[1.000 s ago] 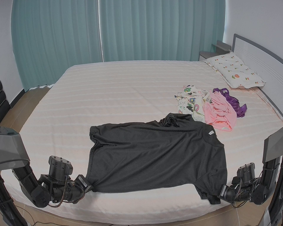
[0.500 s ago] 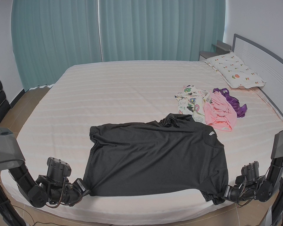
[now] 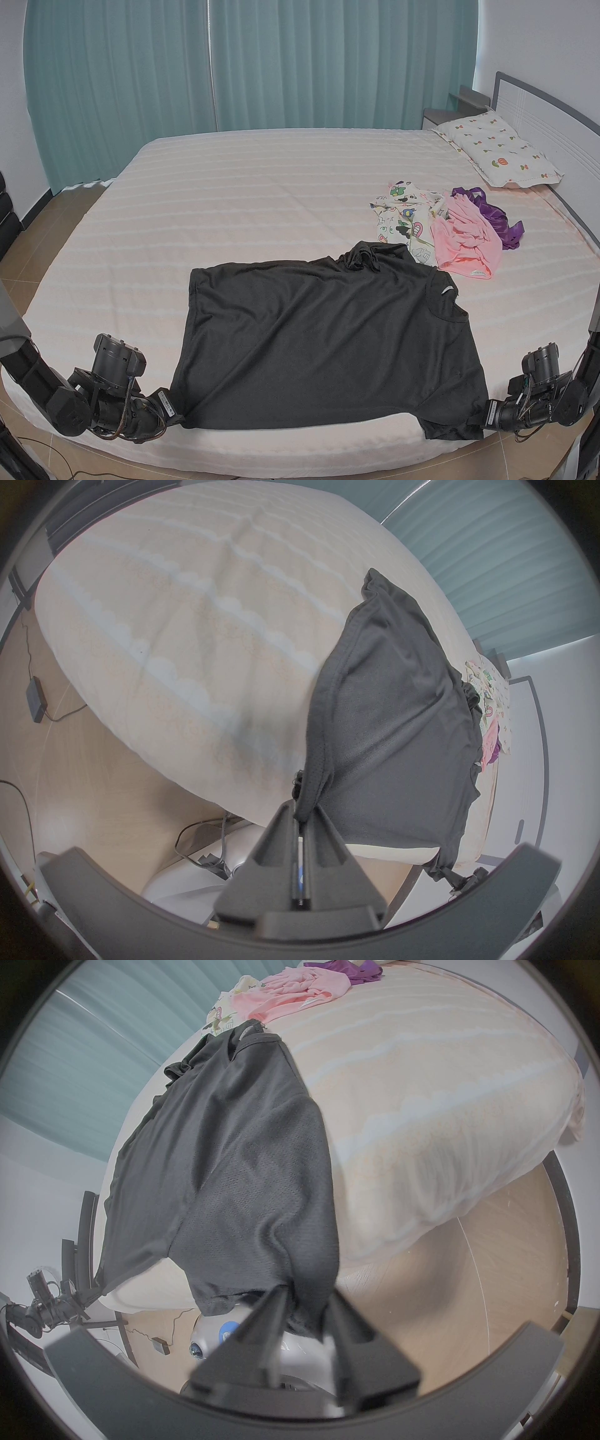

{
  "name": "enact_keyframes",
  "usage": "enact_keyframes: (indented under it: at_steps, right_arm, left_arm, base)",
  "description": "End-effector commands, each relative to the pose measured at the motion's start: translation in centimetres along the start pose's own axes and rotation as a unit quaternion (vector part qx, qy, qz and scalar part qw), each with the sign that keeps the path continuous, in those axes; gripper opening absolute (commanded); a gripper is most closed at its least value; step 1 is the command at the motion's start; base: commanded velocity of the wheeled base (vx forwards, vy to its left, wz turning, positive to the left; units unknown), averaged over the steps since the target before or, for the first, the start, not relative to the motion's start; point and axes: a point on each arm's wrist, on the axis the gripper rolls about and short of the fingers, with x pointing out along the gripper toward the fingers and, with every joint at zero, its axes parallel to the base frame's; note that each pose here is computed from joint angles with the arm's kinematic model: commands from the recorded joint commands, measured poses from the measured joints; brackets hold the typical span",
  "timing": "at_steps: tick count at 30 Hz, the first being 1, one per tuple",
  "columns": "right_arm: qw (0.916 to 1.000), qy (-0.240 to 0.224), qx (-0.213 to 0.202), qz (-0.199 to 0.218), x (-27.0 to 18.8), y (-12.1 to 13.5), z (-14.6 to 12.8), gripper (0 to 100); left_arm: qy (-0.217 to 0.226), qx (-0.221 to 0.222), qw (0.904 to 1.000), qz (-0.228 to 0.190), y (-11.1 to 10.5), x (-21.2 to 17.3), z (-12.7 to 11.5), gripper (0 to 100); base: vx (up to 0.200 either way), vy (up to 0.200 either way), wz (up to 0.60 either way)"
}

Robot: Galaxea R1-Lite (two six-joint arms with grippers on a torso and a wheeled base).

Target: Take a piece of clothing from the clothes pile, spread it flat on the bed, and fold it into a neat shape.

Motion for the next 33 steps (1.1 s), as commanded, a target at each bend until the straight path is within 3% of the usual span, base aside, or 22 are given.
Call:
enact_keyframes:
  at_steps: [1, 6, 13, 14, 21, 24, 28, 33]
  right_arm:
    - [1.0000, 0.007, 0.001, -0.002, -0.1, -0.1, -0.4, 100]
    - [1.0000, 0.006, 0.002, -0.004, -0.2, -0.2, -0.4, 100]
    - [0.9995, -0.029, 0.002, 0.009, -0.8, 0.2, 0.2, 100]
    - [0.9994, -0.034, 0.001, 0.012, -0.9, 0.2, 0.3, 100]
    - [0.9976, -0.064, 0.007, 0.025, -1.7, 0.5, 0.9, 100]
    - [0.9903, -0.118, 0.044, 0.058, -2.8, 1.1, 2.2, 100]
    - [0.9824, -0.148, 0.073, 0.087, -3.4, 1.8, 2.9, 100]
    - [0.9780, -0.162, 0.086, 0.099, -3.3, 2.2, 3.4, 100]
  left_arm:
    - [0.004, 0.007, 1.0000, 0.004, 0.2, 0.0, -0.2, 0]
    - [0.015, 0.027, 0.9993, 0.018, 0.6, 0.1, -0.5, 0]
    - [0.026, 0.030, 0.9987, 0.031, 0.7, -0.1, -0.6, 0]
    - [0.025, 0.030, 0.9988, 0.030, 0.7, -0.1, -0.5, 100]
    - [0.013, 0.032, 0.9994, 0.010, 0.3, -0.8, -0.4, 100]
    - [-0.022, 0.031, 0.9983, -0.044, -0.9, -2.5, 0.5, 100]
    - [-0.039, 0.026, 0.9958, -0.079, -1.4, -3.8, 1.0, 100]
    - [-0.049, -0.027, 0.9939, -0.095, -2.0, -4.1, 2.0, 100]
  base:
    - [0.000, 0.000, 0.00]
    - [0.000, 0.000, 0.00]
    - [0.000, 0.000, 0.00]
    - [0.000, 0.000, 0.00]
    - [0.000, 0.000, 0.00]
    - [0.000, 0.000, 0.00]
    - [0.000, 0.000, 0.00]
    - [0.000, 0.000, 0.00]
